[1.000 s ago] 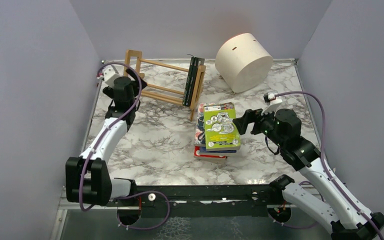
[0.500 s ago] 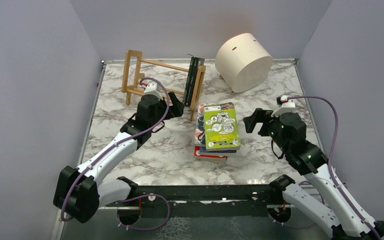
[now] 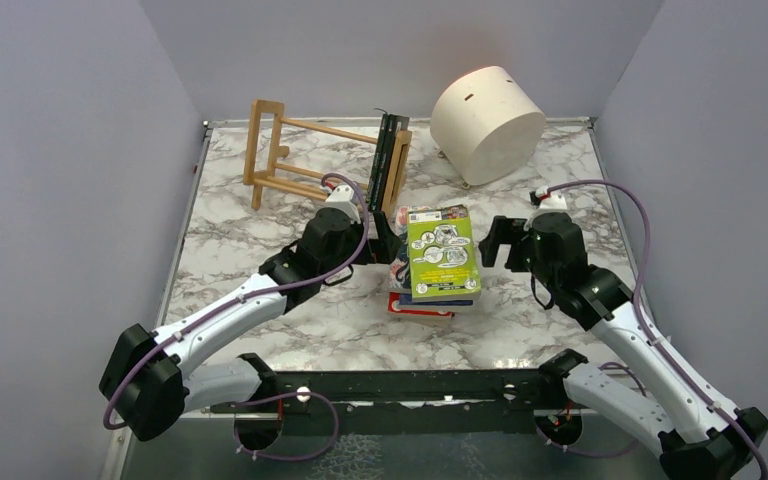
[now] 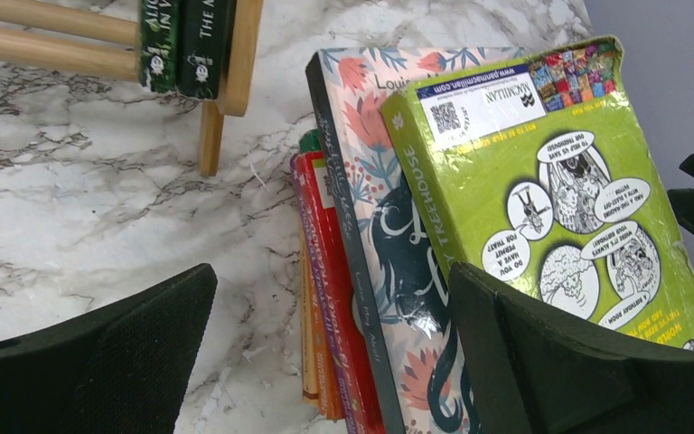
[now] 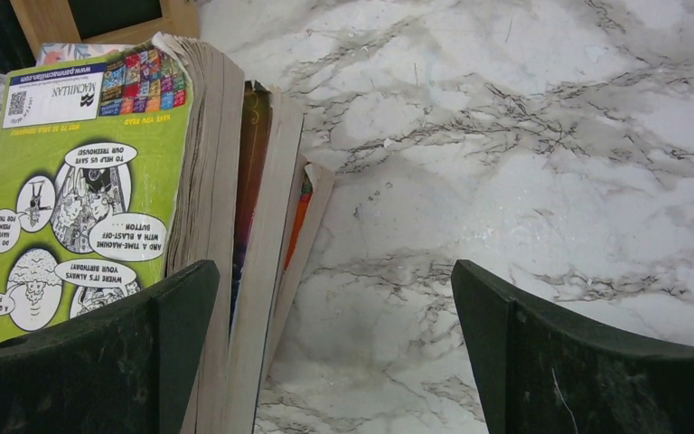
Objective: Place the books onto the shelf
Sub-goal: Pick up the book from the center of the board.
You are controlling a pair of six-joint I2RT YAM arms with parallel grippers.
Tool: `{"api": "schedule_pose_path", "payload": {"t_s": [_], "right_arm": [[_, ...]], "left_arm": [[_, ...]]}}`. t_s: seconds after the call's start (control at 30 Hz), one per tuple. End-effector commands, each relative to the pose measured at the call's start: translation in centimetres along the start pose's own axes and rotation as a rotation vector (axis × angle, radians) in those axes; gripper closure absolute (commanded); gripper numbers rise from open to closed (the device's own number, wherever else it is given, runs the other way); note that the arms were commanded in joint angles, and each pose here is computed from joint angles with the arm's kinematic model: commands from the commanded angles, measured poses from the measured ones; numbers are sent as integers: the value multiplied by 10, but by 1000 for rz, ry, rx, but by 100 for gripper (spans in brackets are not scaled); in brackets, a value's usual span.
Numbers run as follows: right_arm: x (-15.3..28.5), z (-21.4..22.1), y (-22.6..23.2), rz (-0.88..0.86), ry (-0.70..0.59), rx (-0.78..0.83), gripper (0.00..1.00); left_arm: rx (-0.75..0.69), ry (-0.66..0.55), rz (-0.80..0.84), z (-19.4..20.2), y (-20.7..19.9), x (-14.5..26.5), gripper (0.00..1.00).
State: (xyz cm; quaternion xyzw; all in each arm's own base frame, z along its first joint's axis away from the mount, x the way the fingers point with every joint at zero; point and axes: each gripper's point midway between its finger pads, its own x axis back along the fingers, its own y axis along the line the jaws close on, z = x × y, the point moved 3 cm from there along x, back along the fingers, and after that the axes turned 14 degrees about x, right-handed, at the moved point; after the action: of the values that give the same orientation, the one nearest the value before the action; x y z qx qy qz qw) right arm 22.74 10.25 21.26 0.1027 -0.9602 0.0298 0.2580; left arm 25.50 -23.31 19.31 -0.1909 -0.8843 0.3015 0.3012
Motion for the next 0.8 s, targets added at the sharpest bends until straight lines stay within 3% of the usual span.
{"api": "schedule_pose_path", "payload": {"t_s": [0.0,0.3,0.5,0.77], "right_arm": [[4,-9,-1,9,-19,4,0],[-1,-8,15,-96,-26,18,0],[-3,-5,25,-164,-24,33,1],[-4,-5,29,-193,-25,41,1]], "left_arm": [[7,-12,-7,5,-4,5,2],[-4,15,-27,18,-4,-1,1],[45,-42,-45,12,-1,6,1],[128,-20,158,13,-33,16,1]]}}
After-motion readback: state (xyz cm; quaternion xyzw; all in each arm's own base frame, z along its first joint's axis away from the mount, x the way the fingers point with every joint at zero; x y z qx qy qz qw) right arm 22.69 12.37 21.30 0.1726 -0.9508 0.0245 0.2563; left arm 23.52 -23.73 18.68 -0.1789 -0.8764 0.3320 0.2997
